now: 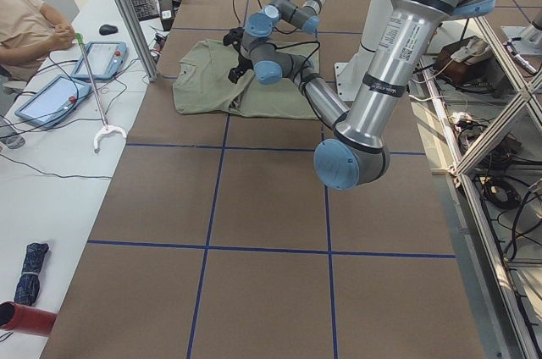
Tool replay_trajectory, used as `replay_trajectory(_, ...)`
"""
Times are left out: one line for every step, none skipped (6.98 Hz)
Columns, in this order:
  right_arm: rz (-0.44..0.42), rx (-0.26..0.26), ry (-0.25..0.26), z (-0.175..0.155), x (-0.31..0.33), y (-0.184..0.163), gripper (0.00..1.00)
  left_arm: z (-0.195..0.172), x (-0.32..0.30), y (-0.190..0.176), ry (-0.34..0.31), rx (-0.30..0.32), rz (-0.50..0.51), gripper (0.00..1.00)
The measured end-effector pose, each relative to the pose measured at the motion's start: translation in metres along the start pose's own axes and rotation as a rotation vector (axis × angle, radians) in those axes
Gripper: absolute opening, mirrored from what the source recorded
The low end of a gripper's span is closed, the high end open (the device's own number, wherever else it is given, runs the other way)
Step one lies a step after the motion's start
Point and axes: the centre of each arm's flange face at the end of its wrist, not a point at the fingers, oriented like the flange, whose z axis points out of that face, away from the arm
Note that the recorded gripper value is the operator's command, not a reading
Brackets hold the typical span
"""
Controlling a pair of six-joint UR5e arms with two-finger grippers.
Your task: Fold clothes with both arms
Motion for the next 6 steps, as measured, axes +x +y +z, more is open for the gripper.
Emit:
replay_trajectory(-0.039,0.003,0.01,0.004,0.03,0.009,0.0,0.0,0.001,-0.001,0.003,0.003,-0.014,1.0)
replay_trajectory(-0.068,0.003,0.025,0.01,0.049,0.01,0.0,0.0,0.002,-0.001,0.008,0.01,-0.021,1.0)
replay_trajectory(-0.088,0.002,0.039,0.016,0.062,0.006,0.0,0.0,0.003,-0.001,0.011,0.016,-0.023,1.0)
replay_trajectory(-0.104,-0.001,0.055,0.022,0.072,0.002,0.0,-0.001,0.004,-0.002,0.013,0.019,-0.023,1.0)
replay_trajectory(-0.125,0.001,0.07,0.026,0.078,-0.002,0.0,-0.001,0.004,-0.002,0.013,0.02,-0.023,1.0)
replay_trajectory(-0.139,0.005,0.08,0.028,0.08,-0.005,0.31,-0.001,0.004,-0.002,0.014,0.021,-0.023,1.0)
